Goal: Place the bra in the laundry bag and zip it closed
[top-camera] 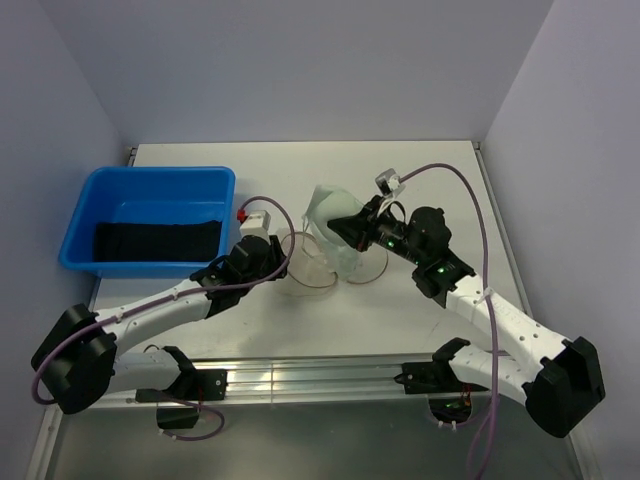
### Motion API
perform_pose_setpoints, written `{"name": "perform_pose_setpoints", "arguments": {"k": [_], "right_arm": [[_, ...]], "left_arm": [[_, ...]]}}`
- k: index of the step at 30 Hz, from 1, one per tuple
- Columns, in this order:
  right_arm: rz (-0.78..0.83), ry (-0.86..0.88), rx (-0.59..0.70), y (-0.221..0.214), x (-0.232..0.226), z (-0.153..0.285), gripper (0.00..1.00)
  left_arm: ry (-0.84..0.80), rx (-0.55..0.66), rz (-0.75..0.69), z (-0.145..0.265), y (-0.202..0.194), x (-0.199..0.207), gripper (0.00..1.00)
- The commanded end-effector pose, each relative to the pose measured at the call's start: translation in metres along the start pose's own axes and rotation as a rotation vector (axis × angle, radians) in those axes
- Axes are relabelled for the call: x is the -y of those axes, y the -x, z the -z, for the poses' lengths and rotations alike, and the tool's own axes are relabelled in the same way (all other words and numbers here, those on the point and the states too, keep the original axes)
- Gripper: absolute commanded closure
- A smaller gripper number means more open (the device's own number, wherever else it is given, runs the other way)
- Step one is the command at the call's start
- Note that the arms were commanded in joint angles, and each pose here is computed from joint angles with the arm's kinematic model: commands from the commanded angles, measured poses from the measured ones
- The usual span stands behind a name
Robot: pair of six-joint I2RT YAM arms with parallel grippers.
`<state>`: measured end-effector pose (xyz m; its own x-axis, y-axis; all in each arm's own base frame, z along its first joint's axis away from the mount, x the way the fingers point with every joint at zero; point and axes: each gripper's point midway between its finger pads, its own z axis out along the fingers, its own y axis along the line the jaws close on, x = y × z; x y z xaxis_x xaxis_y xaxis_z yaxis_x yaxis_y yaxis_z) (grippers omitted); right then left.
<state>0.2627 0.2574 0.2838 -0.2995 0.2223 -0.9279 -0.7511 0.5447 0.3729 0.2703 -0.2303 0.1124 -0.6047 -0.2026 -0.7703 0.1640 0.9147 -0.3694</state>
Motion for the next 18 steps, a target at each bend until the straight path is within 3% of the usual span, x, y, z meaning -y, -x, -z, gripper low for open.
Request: {"name": "perform_pose_setpoints", "arguments": {"k": [1,2,3,4,9,18], "right_arm": [[0.008,0.063,0.044,0.004,-0.006,-0.005,1.0],[0.008,0.073,0.043,0.002,-0.006,-0.007,1.0],[0.002,0.078,0.028,-0.004,-0.005,-0.009,1.0],[-0.01,0.093,-0.008,-0.017,-0.003,-0.012,1.0],[-0.05,0.066,-0.017,-0.044,0.014,-0.021,1.0],[-0.128,0.06,-0.181,-0.112,0.024,-0.043,1.0]], "left_arm": [[-0.026,0.111,0.02,-0.011,0.036,0.013,0.59],[-0.025,0.107,0.02,-0.013,0.035,0.013,0.67],[-0.026,0.103,0.021,-0.015,0.035,0.012,0.9],[-0.038,0.114,0.029,-0.015,0.037,0.015,0.98],[-0.1,0.144,0.068,-0.005,0.045,0.024,1.0],[-0.226,0.19,0.135,0.009,0.057,0.041,1.0]]}}
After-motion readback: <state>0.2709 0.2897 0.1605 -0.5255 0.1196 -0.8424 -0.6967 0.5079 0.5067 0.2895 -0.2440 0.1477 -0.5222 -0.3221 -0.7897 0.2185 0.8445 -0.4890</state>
